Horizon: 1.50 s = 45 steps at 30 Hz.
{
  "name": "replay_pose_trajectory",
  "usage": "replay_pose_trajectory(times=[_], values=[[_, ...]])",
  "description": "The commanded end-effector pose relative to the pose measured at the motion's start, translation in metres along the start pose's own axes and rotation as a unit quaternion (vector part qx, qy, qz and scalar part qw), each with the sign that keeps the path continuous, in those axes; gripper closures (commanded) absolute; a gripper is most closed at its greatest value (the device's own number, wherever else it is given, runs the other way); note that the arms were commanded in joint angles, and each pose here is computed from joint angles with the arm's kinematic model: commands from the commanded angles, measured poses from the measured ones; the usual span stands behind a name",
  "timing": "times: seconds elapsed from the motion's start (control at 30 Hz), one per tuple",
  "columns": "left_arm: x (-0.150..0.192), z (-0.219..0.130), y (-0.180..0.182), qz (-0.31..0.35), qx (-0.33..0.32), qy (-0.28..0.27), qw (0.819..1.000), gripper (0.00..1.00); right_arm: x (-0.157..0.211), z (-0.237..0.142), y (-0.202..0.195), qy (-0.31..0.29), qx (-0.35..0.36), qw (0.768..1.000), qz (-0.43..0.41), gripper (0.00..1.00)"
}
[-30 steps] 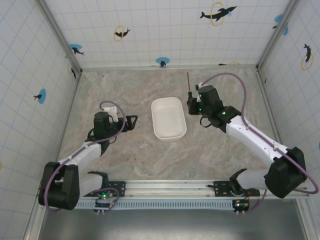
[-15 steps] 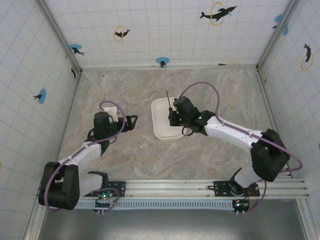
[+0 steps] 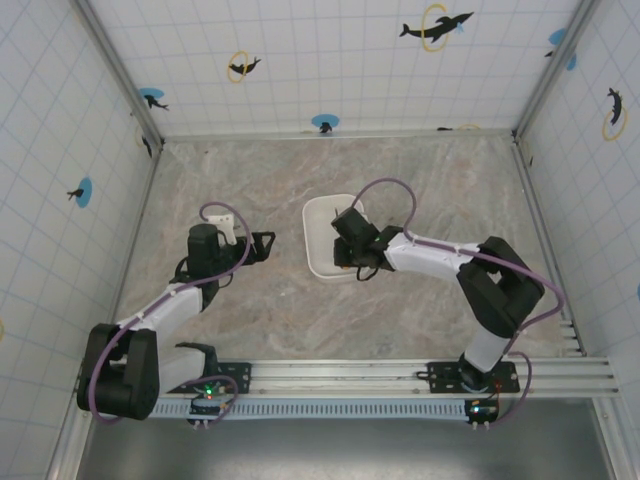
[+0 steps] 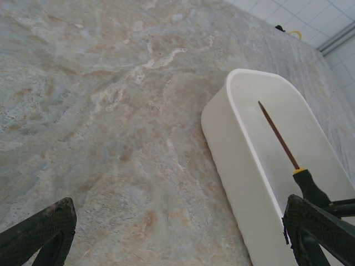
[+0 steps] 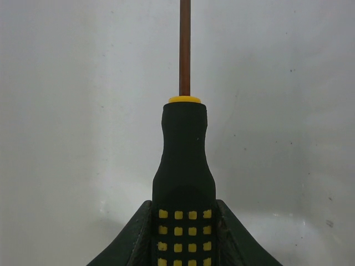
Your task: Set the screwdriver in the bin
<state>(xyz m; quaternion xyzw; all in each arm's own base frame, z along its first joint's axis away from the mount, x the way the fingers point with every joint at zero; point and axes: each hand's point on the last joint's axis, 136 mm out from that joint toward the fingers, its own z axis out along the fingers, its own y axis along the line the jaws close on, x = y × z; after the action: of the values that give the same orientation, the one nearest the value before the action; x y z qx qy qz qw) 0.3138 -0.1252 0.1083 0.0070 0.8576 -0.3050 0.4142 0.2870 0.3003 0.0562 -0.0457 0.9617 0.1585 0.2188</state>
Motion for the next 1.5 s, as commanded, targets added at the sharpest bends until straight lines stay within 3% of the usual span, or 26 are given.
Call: replay_pose_trajectory(times=[0.0,0.27,0.57,0.77,0.87,1.13,1.47], values=[[-0.002,0.002,-0.003,0.008,0.004,0.004,1.000,0.03,-0.011,0.003,0.008,-0.011,0.004,1.000,0.007,1.00],[-0.003,0.000,0.000,0.009,-0.006,-0.002,1.000,0.02,-0.005,0.019,0.004,-0.001,0.018,1.000,0.003,1.00],[-0.001,-0.001,-0.001,0.008,-0.004,-0.001,1.000,0.02,0.001,0.031,0.002,0.012,0.026,1.000,0.004,0.92],[-0.001,-0.002,-0.001,0.008,-0.004,-0.001,1.000,0.02,0.001,0.031,0.003,0.012,0.027,1.000,0.004,0.67],[-0.001,-0.002,-0.002,0.008,-0.004,-0.001,1.000,0.02,-0.001,0.029,0.003,0.009,0.029,1.000,0.004,0.60],[-0.003,-0.004,-0.004,0.012,-0.002,-0.003,1.000,0.03,-0.009,0.018,0.006,0.003,0.033,0.999,-0.002,0.49],[-0.029,-0.013,-0.012,0.040,-0.013,-0.024,0.999,0.02,-0.035,-0.035,0.006,-0.012,0.066,0.997,-0.033,0.39]])
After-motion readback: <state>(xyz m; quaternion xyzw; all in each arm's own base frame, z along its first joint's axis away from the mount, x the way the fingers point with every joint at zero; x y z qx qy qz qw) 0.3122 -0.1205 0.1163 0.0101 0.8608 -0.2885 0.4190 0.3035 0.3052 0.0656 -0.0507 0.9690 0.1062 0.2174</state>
